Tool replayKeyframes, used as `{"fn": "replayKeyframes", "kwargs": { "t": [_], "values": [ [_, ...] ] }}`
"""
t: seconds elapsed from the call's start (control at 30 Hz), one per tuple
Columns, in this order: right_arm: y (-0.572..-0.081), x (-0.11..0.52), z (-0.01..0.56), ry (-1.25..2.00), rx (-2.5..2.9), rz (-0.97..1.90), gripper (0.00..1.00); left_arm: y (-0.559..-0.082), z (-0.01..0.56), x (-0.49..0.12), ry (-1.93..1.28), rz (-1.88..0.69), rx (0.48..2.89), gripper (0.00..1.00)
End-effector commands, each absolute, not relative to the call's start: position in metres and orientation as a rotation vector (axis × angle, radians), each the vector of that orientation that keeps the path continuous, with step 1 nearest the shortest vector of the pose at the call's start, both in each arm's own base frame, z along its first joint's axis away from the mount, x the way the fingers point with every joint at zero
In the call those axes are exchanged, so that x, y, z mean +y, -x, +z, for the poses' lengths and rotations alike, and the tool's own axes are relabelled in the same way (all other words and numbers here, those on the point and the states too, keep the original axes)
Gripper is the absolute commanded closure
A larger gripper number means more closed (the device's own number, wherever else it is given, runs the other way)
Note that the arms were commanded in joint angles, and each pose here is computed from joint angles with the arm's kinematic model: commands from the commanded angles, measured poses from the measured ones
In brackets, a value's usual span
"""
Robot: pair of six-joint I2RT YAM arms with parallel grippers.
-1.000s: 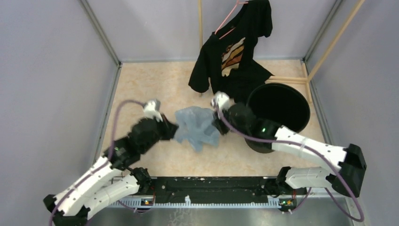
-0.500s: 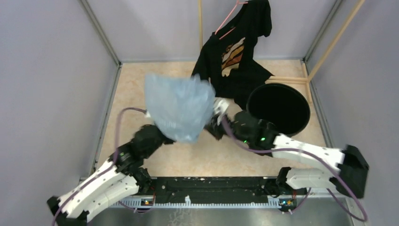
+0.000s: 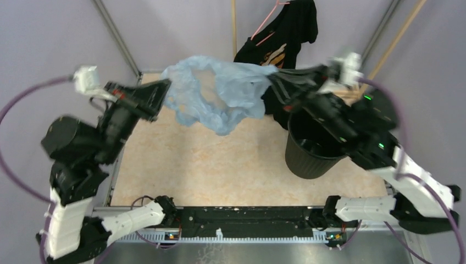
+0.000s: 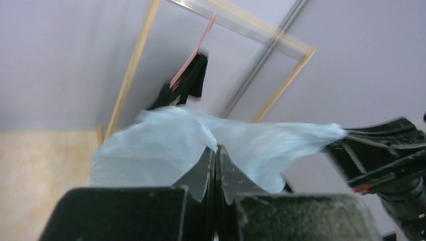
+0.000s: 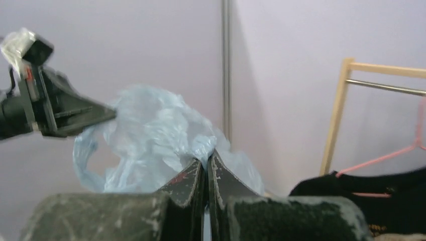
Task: Put the trash bags into the trash bin
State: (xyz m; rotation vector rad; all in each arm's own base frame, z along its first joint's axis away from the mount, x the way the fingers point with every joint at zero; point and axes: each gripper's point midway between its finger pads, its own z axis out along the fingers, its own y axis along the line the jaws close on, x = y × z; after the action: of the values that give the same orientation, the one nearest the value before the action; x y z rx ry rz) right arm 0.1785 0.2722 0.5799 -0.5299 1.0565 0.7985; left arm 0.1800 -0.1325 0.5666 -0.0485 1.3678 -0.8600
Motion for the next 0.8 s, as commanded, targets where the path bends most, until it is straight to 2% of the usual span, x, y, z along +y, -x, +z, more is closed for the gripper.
{"fn": "replayKeyframes", "kwargs": {
  "t": [0.0,0.1,0.13,0.2,0.23,0.3,0.4,0.47,0.53,0.57,0.6,0.67,0.77],
  "values": [
    [-0.212,0.288,0.41,0.541,1.409,0.676,1.0,-0.193,0.401,-0.115,0.24,-0.719,1.641,1.0],
    [-0.201,0.302,0.274,0.564,1.766,0.767,1.0,-0.182,0.246,-0.146,0.23,-0.72,2.006,1.0],
    [-0.191,0.304,0.251,0.586,1.817,0.815,1.0,-0.172,0.212,-0.152,0.204,-0.716,2.119,1.0],
    [-0.178,0.304,0.247,0.608,1.819,0.882,1.0,-0.154,0.182,-0.144,0.192,-0.642,2.274,1.0],
    [-0.181,0.3,0.271,0.61,1.767,0.862,1.0,-0.154,0.192,-0.139,0.176,-0.612,2.268,1.0],
    [-0.194,0.287,0.328,0.586,1.659,0.772,1.0,-0.165,0.255,-0.129,0.126,-0.598,2.12,1.0],
    [-0.203,0.272,0.438,0.572,1.456,0.696,1.0,-0.178,0.393,-0.124,0.018,-0.64,1.814,1.0],
    [-0.195,0.266,0.497,0.57,1.347,0.721,1.0,-0.166,0.498,-0.114,-0.007,-0.723,1.61,1.0],
    [-0.185,0.262,0.534,0.556,1.252,0.781,1.0,-0.159,0.541,-0.11,-0.021,-0.766,1.519,1.0],
    [-0.18,0.26,0.54,0.548,1.217,0.801,1.0,-0.158,0.543,-0.11,-0.019,-0.773,1.498,1.0],
    [-0.18,0.26,0.535,0.547,1.209,0.807,1.0,-0.161,0.538,-0.109,-0.001,-0.771,1.481,1.0],
    [-0.19,0.266,0.494,0.543,1.269,0.772,1.0,-0.176,0.486,-0.107,0.083,-0.724,1.529,1.0],
    [-0.227,0.278,0.375,0.551,1.5,0.655,1.0,-0.195,0.32,-0.13,0.182,-0.618,1.885,1.0]
  ]
}}
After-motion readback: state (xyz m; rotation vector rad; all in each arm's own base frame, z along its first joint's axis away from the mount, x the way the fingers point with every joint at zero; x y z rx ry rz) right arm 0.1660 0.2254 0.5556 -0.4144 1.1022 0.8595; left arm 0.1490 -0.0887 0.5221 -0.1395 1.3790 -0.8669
